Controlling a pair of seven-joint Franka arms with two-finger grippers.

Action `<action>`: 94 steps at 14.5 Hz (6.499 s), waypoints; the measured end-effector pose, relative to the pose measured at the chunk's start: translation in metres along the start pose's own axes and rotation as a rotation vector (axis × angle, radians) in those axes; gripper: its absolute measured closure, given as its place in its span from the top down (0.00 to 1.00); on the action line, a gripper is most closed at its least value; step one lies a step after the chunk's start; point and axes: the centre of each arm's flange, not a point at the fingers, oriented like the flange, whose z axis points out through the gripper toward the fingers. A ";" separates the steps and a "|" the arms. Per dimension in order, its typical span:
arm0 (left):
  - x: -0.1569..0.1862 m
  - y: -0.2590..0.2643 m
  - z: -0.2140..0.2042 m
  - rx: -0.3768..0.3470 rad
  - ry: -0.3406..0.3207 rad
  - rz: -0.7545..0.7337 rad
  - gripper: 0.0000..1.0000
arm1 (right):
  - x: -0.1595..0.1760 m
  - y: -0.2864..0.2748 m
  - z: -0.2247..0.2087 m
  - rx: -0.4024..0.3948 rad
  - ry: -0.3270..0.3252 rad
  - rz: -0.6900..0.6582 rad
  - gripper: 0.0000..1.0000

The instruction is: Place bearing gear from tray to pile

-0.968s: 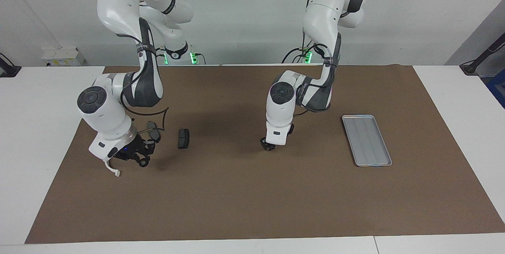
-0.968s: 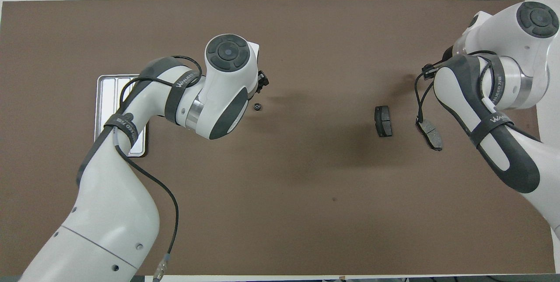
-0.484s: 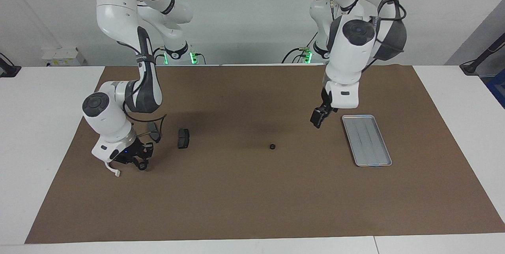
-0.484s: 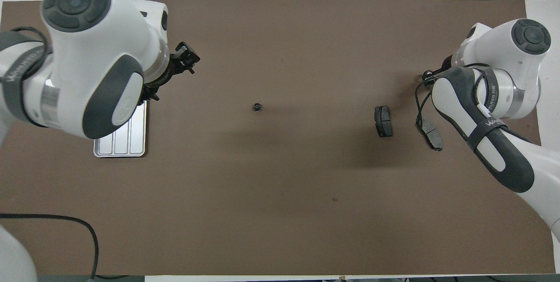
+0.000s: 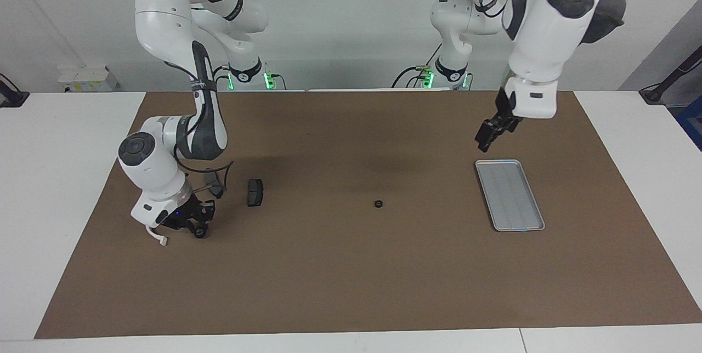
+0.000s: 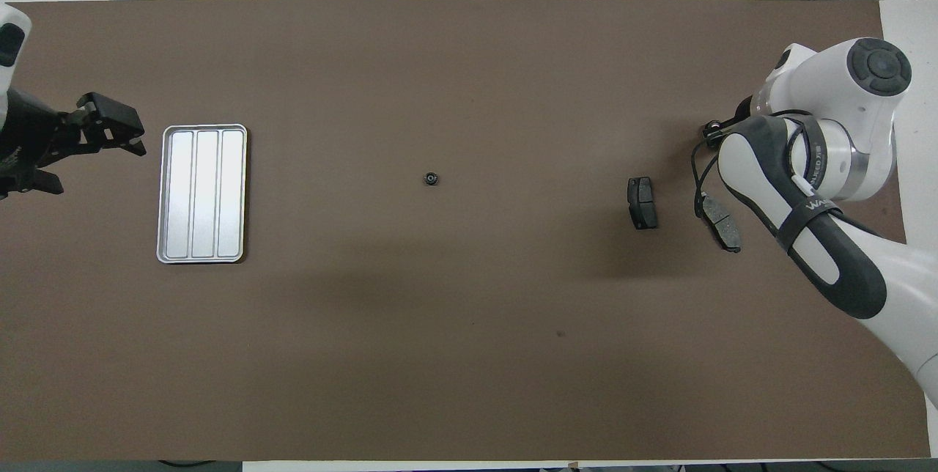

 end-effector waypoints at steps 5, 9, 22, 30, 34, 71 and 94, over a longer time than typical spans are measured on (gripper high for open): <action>-0.004 -0.005 0.002 0.012 -0.024 0.036 1.00 | 0.005 -0.008 -0.003 0.002 0.014 0.060 0.91; 0.000 -0.021 0.009 0.016 -0.040 0.090 1.00 | 0.043 -0.063 -0.053 -0.002 0.075 0.052 1.00; 0.000 -0.021 0.008 0.013 -0.037 0.158 1.00 | 0.081 -0.425 -0.110 0.016 0.023 0.244 0.92; 0.004 -0.010 0.021 -0.026 -0.012 0.168 1.00 | 0.090 -0.488 -0.026 0.031 0.032 0.248 0.90; 0.003 -0.011 0.024 -0.026 -0.018 0.167 1.00 | 0.087 -0.497 -0.011 0.020 0.036 0.234 0.90; 0.003 -0.010 0.024 -0.027 -0.018 0.169 1.00 | 0.118 -0.330 -0.067 0.015 0.039 0.155 0.23; 0.003 -0.010 0.023 -0.027 -0.017 0.169 1.00 | 0.031 -0.060 -0.007 0.019 -0.045 -0.088 0.23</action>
